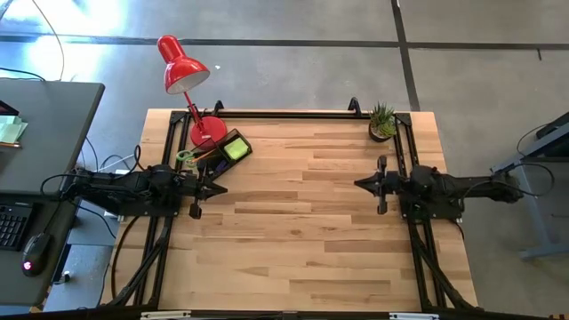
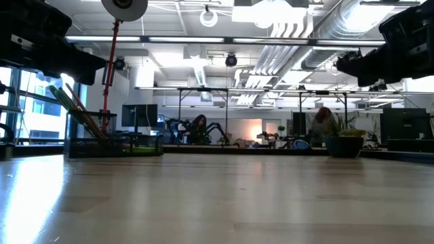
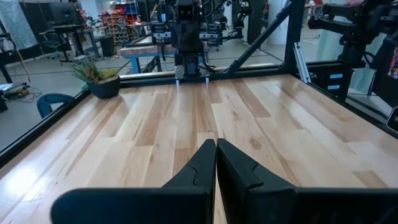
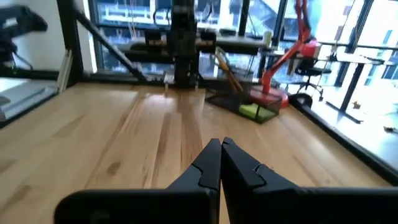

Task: Pick and place office supplies into organizer
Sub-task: Return to Home Position

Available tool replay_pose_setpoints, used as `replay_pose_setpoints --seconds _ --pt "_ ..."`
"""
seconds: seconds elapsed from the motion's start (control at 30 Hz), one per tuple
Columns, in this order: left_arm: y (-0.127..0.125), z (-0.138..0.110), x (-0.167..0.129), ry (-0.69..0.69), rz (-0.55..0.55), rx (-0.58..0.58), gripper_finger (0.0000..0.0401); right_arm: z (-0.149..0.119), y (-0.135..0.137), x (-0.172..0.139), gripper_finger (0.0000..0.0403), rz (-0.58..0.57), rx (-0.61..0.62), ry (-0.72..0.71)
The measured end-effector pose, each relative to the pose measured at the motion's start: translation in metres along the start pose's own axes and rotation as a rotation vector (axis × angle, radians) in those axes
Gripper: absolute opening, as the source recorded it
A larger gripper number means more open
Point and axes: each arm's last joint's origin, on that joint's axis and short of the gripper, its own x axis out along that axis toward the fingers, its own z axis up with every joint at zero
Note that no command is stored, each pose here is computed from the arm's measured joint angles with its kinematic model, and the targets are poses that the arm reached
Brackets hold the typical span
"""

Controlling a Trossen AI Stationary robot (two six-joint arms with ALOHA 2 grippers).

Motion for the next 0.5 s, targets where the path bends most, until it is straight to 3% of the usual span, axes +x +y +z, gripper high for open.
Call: replay_pose_setpoints --seconds 0.27,0.5 --pt "0.000 0.000 0.000 -0.001 0.001 0.000 0.0001 0.012 -0.007 -0.007 0.0000 -0.073 0.015 -0.149" --pt "0.000 0.000 0.000 0.000 0.002 0.000 0.0001 0.008 -0.007 -0.007 0.0000 -0.073 0.011 -0.104"
